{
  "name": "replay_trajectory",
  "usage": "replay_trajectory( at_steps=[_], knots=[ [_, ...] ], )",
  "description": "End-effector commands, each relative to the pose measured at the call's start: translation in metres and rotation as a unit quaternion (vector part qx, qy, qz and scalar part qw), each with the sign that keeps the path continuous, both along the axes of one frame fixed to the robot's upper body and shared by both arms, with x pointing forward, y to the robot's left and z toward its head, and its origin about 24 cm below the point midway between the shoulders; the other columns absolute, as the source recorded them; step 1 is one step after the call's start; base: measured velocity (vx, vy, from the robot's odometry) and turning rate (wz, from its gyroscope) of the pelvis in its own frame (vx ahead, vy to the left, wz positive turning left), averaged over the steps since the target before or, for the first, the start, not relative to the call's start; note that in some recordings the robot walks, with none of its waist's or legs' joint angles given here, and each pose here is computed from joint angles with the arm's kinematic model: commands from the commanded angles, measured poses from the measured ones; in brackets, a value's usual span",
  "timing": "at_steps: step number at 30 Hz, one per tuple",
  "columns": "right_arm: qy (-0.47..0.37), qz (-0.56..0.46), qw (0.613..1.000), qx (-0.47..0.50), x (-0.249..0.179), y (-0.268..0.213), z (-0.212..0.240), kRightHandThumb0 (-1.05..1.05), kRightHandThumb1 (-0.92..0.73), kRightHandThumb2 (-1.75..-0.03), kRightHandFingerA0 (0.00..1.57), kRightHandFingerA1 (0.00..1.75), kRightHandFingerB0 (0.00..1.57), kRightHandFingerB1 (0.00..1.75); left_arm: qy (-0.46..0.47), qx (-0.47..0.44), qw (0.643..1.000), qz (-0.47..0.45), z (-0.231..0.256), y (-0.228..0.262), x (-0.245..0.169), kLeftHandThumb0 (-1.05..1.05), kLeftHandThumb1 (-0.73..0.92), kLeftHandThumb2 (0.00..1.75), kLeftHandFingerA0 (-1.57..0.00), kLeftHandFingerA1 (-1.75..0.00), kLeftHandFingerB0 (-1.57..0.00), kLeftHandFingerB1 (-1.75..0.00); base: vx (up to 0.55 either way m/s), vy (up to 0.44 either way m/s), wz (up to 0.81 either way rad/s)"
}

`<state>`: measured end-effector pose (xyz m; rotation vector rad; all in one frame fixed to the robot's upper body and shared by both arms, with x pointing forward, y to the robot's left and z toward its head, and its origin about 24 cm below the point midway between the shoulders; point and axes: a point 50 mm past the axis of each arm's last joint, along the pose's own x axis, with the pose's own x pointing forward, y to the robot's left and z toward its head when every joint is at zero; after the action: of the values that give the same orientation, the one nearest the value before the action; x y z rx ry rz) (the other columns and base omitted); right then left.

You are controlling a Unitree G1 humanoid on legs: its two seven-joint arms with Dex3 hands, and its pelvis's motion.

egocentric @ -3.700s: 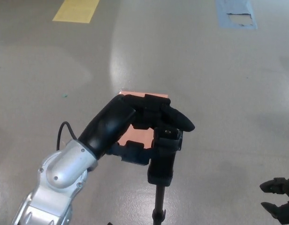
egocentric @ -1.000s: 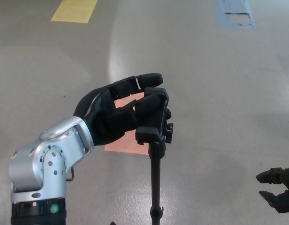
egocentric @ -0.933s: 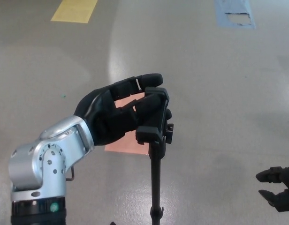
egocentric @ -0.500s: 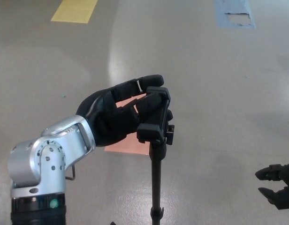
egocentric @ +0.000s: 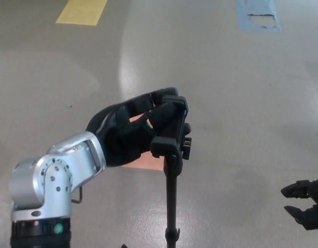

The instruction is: The robot uses its left hand to grab the top of a phone stand kept on the floor and rotates it anti-clockwise

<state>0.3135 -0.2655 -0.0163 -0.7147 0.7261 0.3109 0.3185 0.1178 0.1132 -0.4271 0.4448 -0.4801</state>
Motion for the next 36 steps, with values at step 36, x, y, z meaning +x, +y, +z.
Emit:
replay_trajectory(
  at_steps=[36],
  knots=[
    [0.017,0.0,1.0,-0.013,-0.005,-0.006,-0.003,-0.48,-0.75,-0.8,0.3,0.44,0.16,0.36,-0.132,0.239,0.962,0.03,-0.054,0.074,-0.013,-0.87,0.63,1.0,0.0,-0.18,0.0,-0.09,0.0,0.0,0.0]
  ],
)
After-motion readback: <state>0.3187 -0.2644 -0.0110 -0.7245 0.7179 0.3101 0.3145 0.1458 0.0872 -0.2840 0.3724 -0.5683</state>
